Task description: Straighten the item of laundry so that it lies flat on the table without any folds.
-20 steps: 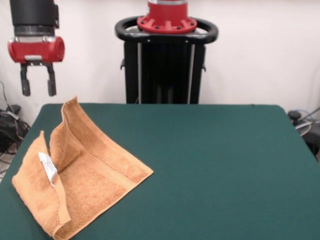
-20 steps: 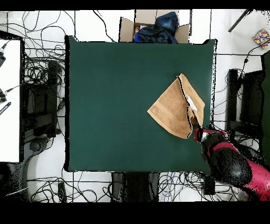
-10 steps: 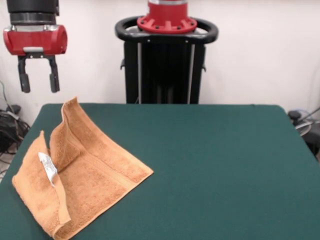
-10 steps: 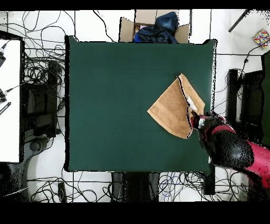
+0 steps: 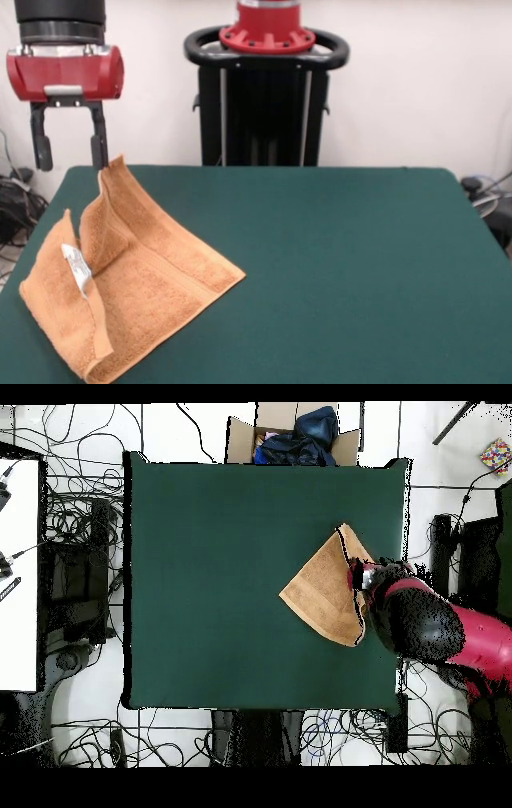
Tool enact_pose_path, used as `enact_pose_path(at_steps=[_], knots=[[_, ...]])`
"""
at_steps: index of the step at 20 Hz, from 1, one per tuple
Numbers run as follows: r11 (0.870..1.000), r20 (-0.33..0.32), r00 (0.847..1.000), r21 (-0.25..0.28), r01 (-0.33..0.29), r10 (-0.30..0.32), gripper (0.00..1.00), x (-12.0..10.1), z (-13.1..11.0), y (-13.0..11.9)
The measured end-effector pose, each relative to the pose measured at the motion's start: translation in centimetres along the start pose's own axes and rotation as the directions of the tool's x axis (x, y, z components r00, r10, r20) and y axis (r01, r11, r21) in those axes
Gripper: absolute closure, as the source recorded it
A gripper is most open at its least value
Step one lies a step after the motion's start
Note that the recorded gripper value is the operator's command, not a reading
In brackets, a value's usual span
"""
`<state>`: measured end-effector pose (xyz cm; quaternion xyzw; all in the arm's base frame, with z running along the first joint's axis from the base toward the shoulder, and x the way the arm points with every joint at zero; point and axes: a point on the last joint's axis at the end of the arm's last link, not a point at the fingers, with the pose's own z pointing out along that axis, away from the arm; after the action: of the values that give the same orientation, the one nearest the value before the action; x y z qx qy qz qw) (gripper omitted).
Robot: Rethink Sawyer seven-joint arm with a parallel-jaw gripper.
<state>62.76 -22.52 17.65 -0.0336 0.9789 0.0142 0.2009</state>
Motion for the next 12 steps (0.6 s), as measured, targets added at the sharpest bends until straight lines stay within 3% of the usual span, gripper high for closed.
enact_pose_path(at_steps=[6,12], knots=[[1.000,0.026,1.000,-0.022,0.006,-0.005,0.00,-2.6,2.4,1.0],[0.998,0.015,1.000,-0.063,-0.015,0.016,0.00,-2.6,5.7,1.7]])
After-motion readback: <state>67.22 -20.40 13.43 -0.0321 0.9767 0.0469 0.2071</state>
